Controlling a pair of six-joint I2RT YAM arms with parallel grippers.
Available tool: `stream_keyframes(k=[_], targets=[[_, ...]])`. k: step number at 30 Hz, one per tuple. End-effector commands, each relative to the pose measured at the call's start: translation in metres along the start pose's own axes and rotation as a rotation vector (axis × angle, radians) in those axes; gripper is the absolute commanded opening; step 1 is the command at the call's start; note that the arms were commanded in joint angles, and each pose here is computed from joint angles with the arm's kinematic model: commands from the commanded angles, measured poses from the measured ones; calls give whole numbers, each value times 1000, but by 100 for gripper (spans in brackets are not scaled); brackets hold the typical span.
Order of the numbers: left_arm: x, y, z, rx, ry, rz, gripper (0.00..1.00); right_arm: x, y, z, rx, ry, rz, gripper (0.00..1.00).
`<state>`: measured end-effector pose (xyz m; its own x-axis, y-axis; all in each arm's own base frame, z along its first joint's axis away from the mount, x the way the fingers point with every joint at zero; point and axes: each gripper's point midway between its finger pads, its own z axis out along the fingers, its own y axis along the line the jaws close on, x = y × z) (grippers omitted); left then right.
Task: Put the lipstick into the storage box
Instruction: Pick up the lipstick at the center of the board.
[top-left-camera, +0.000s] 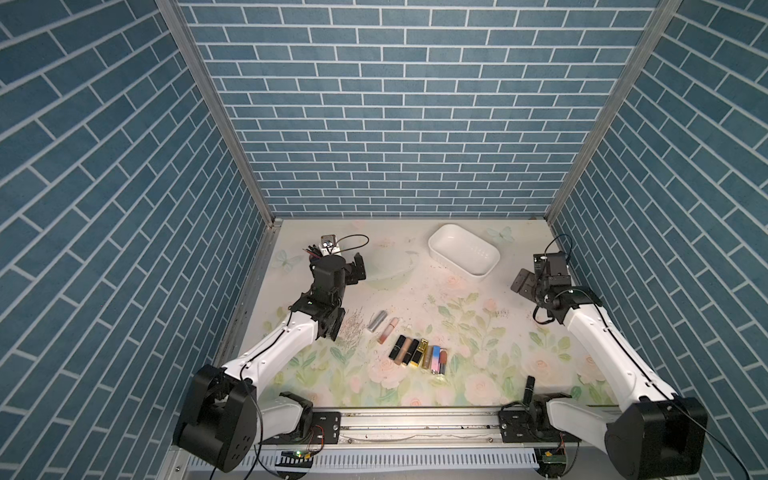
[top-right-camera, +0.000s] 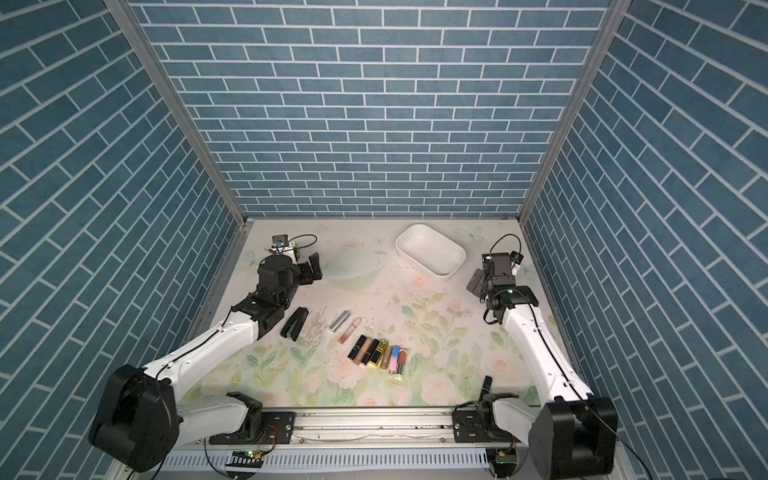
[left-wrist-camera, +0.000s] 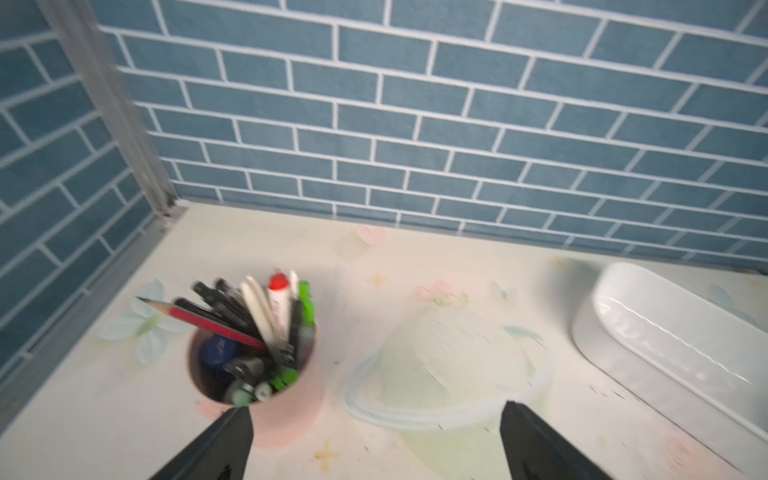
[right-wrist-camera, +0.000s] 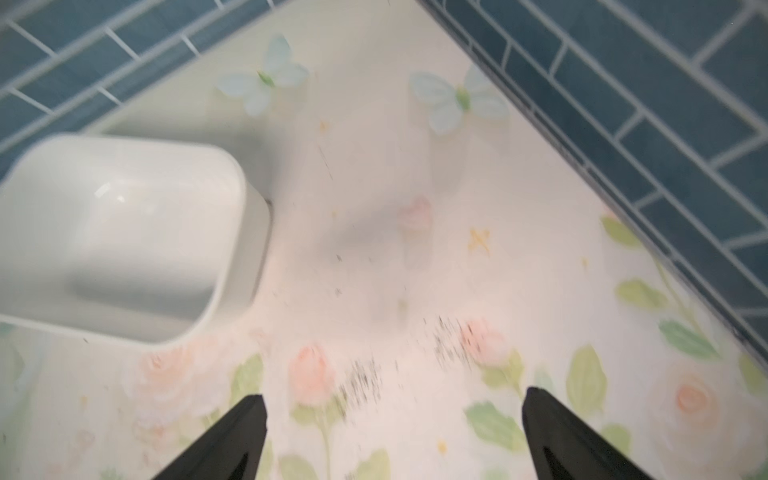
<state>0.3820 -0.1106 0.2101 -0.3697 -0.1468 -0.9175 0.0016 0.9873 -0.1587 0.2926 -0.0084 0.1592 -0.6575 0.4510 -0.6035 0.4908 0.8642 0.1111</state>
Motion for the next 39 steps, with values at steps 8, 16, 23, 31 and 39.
stream_keyframes(k=[8, 16, 23, 31, 39], targets=[[49, -40, -35, 182, 184, -13, 100, 157, -62, -15, 214, 449, 112, 100], [51, -55, -39, 269, 189, -37, 100, 198, -55, -28, 211, 543, 131, 99], [44, -49, -47, 255, 155, -49, 100, 211, -59, -27, 223, 560, 167, 99], [22, -42, -63, 240, 94, -59, 100, 238, -67, -11, 246, 595, 233, 100], [-5, -35, -79, 222, 19, -60, 100, 240, -60, -1, 222, 582, 257, 99]])
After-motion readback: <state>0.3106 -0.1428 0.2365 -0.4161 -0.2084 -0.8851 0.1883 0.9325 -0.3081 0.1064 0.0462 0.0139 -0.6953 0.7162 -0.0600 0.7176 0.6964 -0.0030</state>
